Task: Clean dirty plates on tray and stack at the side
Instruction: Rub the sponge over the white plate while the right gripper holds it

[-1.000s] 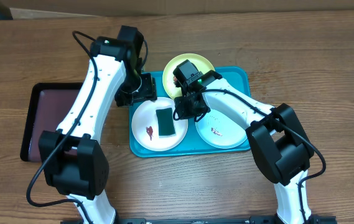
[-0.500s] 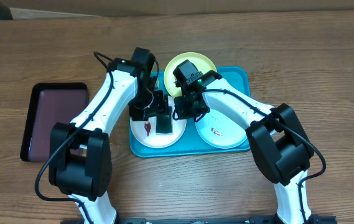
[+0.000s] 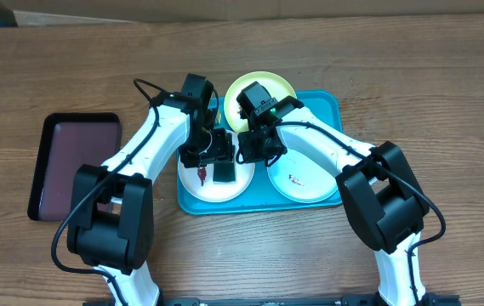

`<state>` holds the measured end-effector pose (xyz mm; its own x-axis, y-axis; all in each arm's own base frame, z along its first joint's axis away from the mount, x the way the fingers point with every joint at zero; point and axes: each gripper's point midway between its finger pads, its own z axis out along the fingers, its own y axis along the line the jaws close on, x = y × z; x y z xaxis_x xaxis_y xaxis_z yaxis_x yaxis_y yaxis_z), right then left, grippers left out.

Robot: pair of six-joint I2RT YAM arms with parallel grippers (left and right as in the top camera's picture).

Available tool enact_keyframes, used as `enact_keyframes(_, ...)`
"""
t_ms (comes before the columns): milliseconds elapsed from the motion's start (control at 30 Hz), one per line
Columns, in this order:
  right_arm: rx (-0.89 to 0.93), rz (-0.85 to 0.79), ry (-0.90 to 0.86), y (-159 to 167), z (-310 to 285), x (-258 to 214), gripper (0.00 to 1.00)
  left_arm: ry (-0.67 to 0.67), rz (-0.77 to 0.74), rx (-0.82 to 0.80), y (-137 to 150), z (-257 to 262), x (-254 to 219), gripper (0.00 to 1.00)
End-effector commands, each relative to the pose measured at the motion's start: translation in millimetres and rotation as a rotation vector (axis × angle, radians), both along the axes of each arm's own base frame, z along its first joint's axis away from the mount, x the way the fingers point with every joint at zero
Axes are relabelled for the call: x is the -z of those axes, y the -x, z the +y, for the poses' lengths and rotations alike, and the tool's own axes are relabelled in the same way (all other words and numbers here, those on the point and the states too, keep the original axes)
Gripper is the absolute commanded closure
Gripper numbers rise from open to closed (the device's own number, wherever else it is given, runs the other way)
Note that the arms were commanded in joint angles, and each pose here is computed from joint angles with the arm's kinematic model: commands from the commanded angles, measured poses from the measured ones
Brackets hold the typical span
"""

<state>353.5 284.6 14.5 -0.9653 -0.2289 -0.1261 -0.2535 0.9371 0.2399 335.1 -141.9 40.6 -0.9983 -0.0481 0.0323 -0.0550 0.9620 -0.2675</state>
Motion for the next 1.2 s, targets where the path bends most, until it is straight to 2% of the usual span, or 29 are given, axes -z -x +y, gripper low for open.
enact_keyframes(0,0.005,0.002,0.002,-0.2,-0.5,3.9,0.96,0.020,-0.008,0.036,3.3,-8.7,0.8,0.32)
enact_keyframes(233,0.004,0.002,0.002,0.0,-0.3,3.9,0.96,0.024,-0.040,0.072,3.2,-23.0,4.5,0.32)
enact_keyframes(400,0.005,0.006,0.005,0.9,-1.1,4.2,0.96,-0.050,-0.044,-0.013,-0.3,-15.6,7.8,0.41)
enact_keyframes(1000,0.004,0.009,0.003,1.6,-0.7,4.1,0.96,-0.040,-0.038,-0.014,6.2,-15.1,21.5,0.40)
enact_keyframes(1100,0.004,0.010,0.003,1.6,-0.9,4.2,0.96,-0.035,-0.052,-0.014,3.2,-16.3,22.2,0.43)
enact_keyframes(1167,0.004,0.010,0.004,1.7,-1.0,4.2,0.96,-0.034,-0.055,-0.014,3.2,-16.4,23.1,0.49)
